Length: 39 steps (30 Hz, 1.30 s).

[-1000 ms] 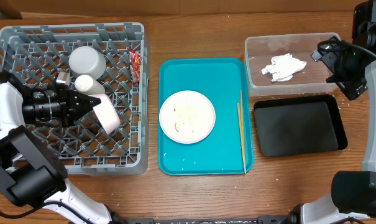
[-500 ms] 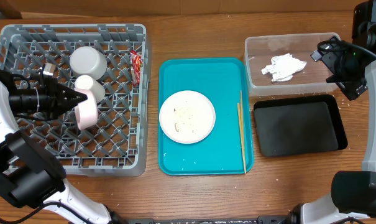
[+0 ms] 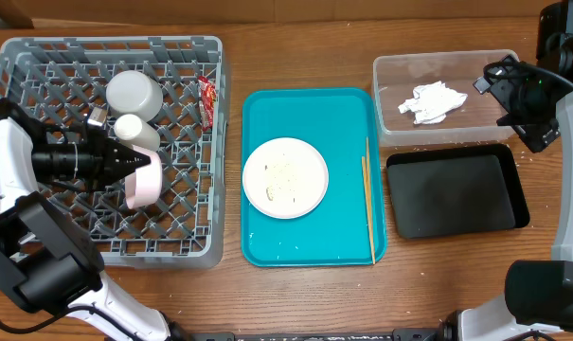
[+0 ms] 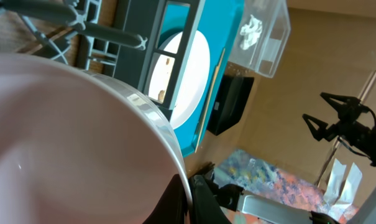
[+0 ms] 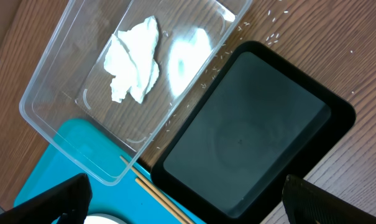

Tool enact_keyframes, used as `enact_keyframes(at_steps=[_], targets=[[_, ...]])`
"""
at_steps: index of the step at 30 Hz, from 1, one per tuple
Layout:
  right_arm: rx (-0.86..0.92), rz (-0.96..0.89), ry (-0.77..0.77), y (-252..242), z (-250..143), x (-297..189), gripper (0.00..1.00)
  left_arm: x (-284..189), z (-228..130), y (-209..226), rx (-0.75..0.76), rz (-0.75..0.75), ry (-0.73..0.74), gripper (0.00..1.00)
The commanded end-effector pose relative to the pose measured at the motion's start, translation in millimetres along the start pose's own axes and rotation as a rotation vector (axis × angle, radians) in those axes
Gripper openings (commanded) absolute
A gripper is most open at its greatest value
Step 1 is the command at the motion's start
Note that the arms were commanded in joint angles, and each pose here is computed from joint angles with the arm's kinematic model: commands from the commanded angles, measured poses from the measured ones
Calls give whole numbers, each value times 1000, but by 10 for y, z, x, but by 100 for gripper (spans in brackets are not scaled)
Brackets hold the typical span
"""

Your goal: Sort waste into correct bins and load items into the dishwasher

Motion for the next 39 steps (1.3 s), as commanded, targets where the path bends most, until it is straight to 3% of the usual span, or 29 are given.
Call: enact_keyframes(at_steps=[1,11,22,32,39], targets=[[8,30,-19,-4,13,-101,100,-5,-1,-85,54,-54,-44,4],[8,30,-19,-3,13,-101,100,-13,44,-143,35,-125,-100,4],[8,30,-19,-3,13,-101,100,-4,-37,-35,6,5,2,4],[8,31,-19,-3,13,-101,100,-4,-57,-10,-37,36,26,4],[8,30,-19,-3,13,-101,100,-9,21,-112,-35,-90,-68,4]])
Point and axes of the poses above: each gripper's point midway between its finger pads, its own x axis out along the fingers, its own y axis along the line the jaws close on, z = x × y, the point moved 9 cm from there along -x, back along the fingers, and after that the axes turned 15 degrees about x, right-handed, at the moved point
